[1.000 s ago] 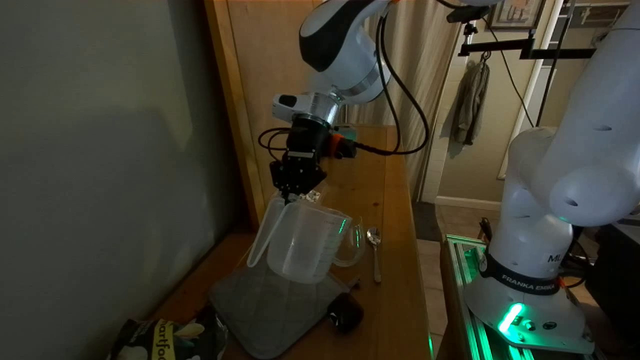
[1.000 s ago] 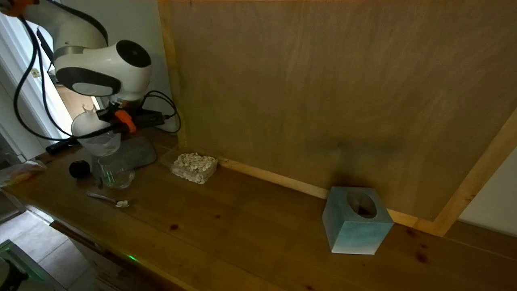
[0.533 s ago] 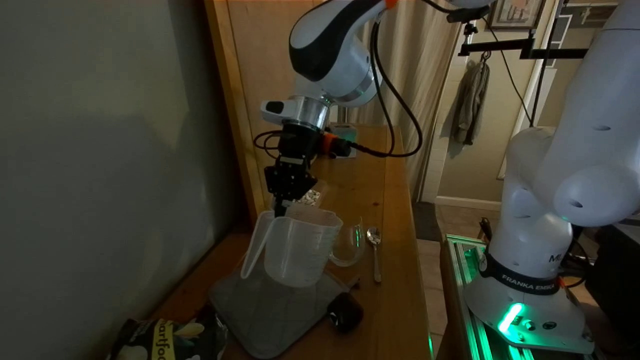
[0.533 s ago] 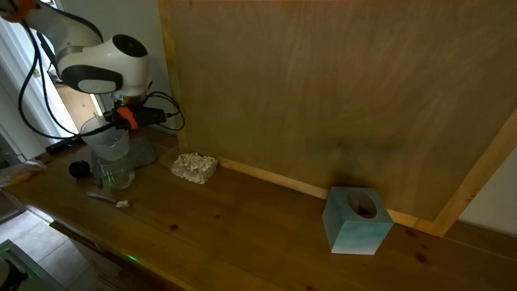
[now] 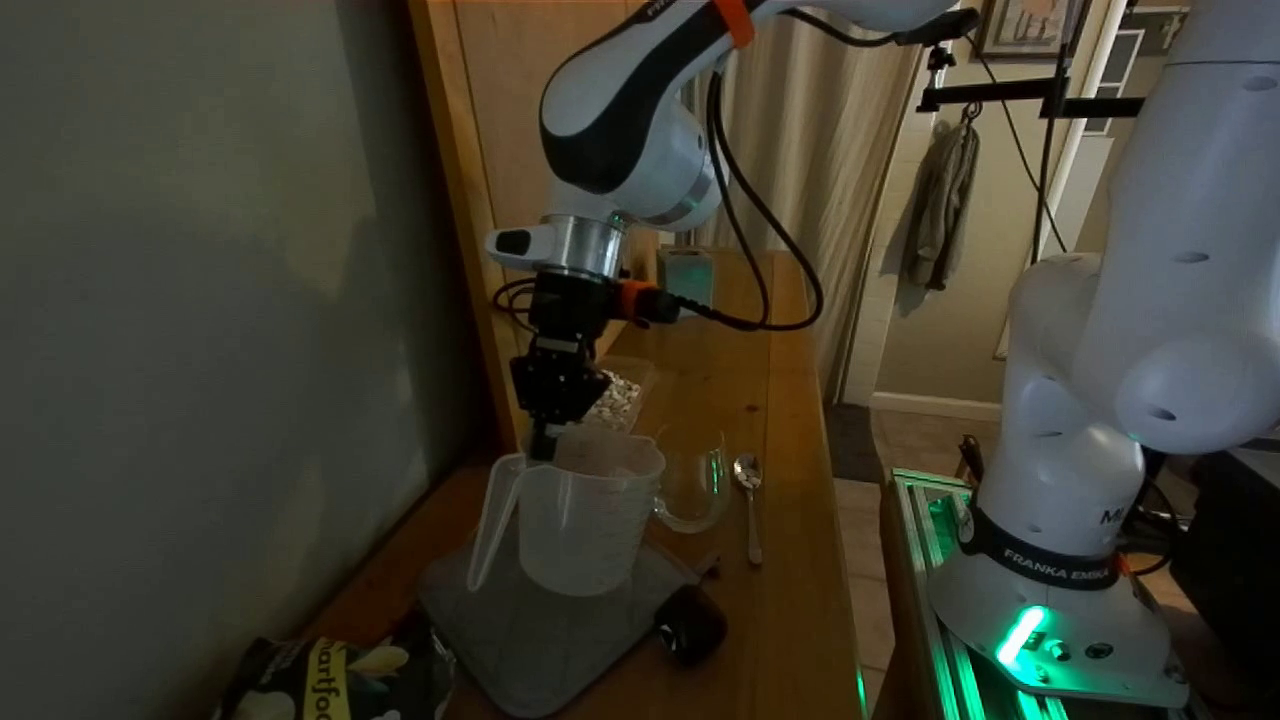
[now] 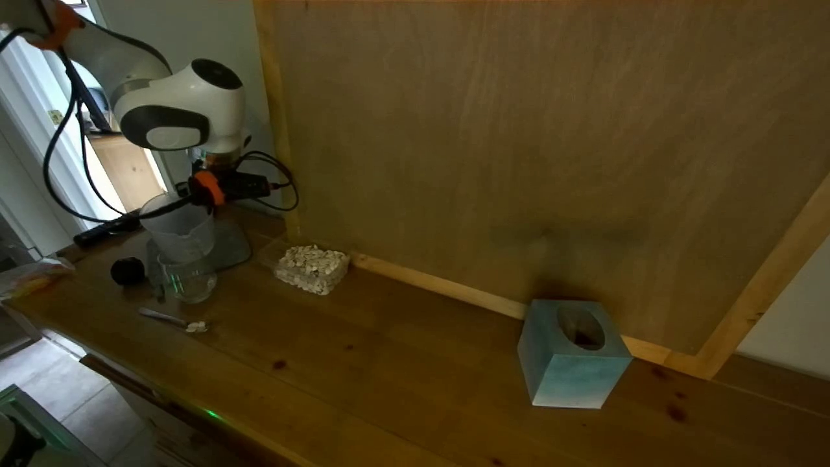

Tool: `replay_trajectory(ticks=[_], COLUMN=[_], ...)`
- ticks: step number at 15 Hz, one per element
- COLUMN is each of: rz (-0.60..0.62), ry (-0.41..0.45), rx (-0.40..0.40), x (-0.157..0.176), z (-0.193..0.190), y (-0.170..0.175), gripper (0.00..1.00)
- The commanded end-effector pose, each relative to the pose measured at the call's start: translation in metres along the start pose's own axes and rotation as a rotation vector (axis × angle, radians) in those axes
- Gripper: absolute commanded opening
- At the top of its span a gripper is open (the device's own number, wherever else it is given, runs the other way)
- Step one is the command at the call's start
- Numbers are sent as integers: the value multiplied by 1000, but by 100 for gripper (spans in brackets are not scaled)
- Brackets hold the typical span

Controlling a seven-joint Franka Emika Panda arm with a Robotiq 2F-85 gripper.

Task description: Pour the contents of the clear jug into the glass cup

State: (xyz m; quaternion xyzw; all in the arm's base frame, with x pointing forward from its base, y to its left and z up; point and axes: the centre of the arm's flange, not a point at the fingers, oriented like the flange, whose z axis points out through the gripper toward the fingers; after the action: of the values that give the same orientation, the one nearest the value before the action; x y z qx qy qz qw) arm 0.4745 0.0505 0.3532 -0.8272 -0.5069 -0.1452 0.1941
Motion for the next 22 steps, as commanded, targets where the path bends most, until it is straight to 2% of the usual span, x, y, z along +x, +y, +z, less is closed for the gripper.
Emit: replay_trajectory(ticks=[1,2,3,4,6,14,22], rz=[18,23,27,28,30,1,-42], ry=[-48,-53,-59,-63,-61,-31,7], rx=[-8,-5,-6,-7,-11,-17,-62], x=[13,13,13,13,14,26,40], z=[3,4,4,4,2,-15,-61], y=[14,14,14,14,13,-7,-43], gripper=[1,1,29,30,42,99,100])
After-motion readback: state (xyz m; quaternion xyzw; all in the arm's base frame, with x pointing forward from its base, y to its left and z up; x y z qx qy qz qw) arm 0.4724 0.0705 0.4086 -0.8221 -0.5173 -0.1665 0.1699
